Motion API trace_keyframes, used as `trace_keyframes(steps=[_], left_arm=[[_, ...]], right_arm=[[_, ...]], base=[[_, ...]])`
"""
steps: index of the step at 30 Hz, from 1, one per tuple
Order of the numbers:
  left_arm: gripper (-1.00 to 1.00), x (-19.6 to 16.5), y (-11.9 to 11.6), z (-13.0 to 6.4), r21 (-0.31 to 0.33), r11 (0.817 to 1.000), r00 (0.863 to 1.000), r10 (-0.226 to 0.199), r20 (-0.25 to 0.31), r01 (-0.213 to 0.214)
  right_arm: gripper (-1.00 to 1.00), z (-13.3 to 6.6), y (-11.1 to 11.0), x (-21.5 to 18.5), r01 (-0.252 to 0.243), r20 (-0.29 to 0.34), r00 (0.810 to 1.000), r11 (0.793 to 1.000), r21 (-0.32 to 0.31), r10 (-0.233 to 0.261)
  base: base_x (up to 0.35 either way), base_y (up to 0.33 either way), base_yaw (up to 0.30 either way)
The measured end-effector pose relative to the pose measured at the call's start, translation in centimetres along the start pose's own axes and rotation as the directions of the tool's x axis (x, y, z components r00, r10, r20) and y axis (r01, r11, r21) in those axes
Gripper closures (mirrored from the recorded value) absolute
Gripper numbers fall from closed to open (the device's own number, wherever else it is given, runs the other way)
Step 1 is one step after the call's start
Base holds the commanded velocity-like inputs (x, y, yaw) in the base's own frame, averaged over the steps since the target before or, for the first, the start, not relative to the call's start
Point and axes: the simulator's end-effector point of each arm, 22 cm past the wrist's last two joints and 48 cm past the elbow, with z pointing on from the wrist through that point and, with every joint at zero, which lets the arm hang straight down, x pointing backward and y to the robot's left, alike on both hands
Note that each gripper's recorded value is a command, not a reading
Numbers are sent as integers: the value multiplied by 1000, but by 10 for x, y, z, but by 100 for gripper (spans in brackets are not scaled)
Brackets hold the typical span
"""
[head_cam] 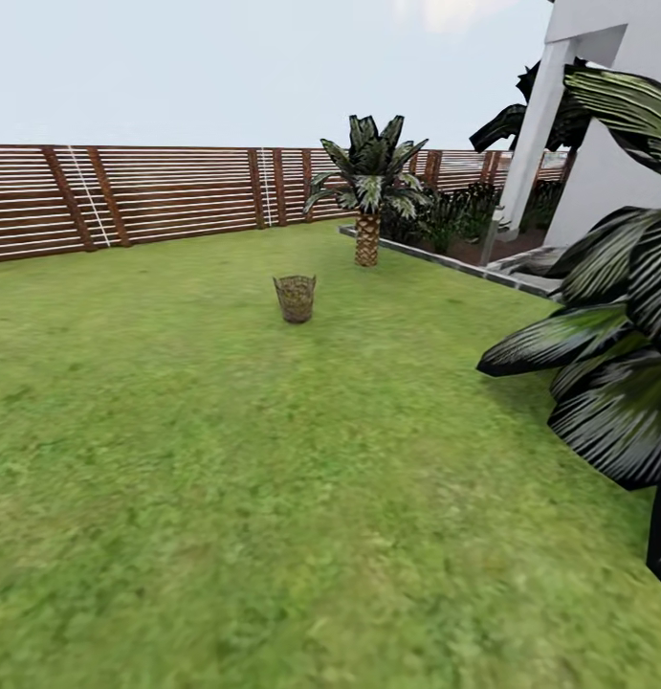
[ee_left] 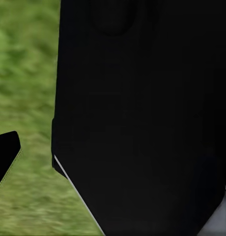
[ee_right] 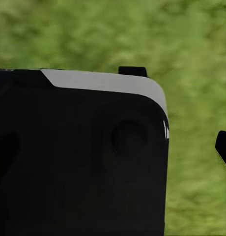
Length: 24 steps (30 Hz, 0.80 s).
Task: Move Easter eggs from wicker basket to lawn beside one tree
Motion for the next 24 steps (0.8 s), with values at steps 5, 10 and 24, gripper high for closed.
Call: trace_keyframes(steps=[5, 10, 24], left_arm=[[-100, 0, 0, 0, 0, 1000, 1000, 0, 0, 0], [-100, 0, 0, 0, 0, 1000, 1000, 0, 0, 0], [-100, 0, 0, 0, 0, 1000, 1000, 0, 0, 0]], right_arm=[[-100, 0, 0, 0, 0, 0, 1000, 1000, 0, 0], [-100, 0, 0, 0, 0, 0, 1000, 1000, 0, 0], [-100, 0, 0, 0, 0, 0, 1000, 1000, 0, 0]], base=[[321, 86, 0], [321, 86, 0], [321, 86, 0]])
